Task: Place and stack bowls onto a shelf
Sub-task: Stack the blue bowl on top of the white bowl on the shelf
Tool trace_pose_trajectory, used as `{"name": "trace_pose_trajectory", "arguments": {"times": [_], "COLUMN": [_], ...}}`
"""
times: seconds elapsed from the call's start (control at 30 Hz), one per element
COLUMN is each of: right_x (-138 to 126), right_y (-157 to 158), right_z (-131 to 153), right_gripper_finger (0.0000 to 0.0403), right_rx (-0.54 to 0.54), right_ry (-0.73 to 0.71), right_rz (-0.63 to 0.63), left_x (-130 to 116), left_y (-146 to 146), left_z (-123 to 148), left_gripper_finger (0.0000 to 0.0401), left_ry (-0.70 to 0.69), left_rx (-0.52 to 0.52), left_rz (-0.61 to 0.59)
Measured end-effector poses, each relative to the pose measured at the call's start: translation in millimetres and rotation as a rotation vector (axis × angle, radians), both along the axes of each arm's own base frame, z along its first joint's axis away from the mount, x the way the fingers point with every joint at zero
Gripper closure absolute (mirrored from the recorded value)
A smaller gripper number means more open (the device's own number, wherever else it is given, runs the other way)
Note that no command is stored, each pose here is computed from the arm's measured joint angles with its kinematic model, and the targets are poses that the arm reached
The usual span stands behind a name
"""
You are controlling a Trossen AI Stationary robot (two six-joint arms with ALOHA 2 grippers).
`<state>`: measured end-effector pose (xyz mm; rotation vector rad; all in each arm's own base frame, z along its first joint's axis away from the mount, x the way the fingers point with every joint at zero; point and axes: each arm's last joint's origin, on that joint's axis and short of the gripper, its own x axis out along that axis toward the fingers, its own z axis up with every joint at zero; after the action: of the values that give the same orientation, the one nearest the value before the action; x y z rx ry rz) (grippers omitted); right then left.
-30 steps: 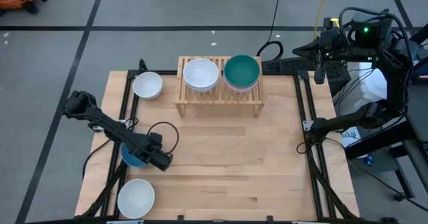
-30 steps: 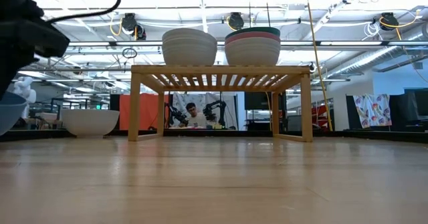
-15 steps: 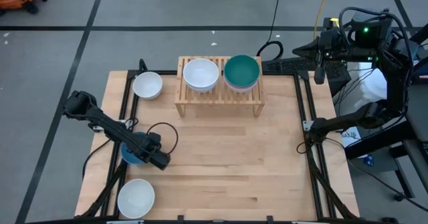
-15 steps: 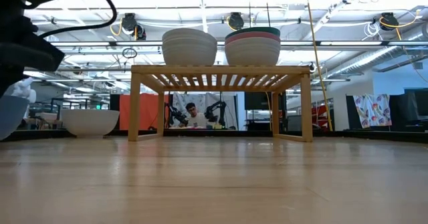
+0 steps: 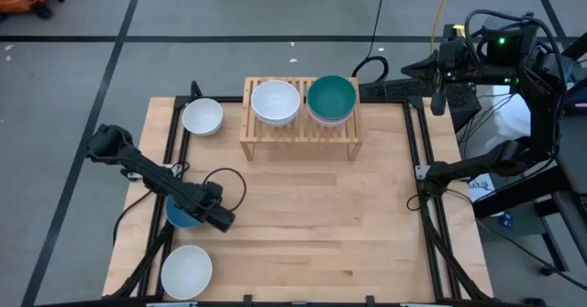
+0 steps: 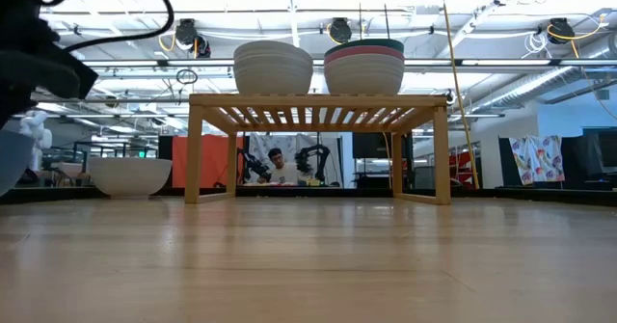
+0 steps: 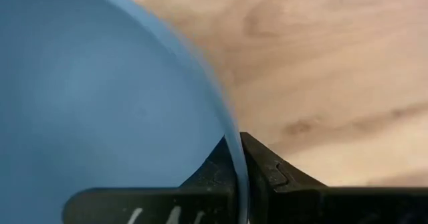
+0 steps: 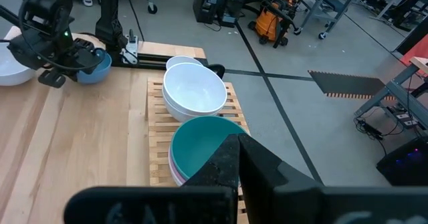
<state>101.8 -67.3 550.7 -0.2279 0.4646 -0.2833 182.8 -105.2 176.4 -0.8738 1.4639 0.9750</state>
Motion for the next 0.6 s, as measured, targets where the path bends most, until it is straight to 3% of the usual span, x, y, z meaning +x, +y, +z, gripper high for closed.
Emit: {"name": "trace_pose_trajectory", "arguments": {"times": [0.3,0.53,0.6], "right_x": [0.0,0.0,0.0], "right_y": [0.0,0.0,0.0], "right_z": [0.0,0.0,0.0], "right_gripper_finger": [0.0403,0.0403,0.0403], "right_rx": [0.000,0.000,0.000], "right_ry": [0.000,0.000,0.000], "right_rz": [0.000,0.000,0.000], "left_x": [23.1,23.3,26.8], "left_y": [-12.3,3.5,10.8], "left_z": [55.6,135.7,157.6], "left_gripper_finger": [0.0396,0.0396,0.0396], "left_ry": [-0.113,-0.070,-0.129], "left_rx": [-0.042,0.017,0.008], "left_rz": [-0.069,-0.017,-0.005]}}
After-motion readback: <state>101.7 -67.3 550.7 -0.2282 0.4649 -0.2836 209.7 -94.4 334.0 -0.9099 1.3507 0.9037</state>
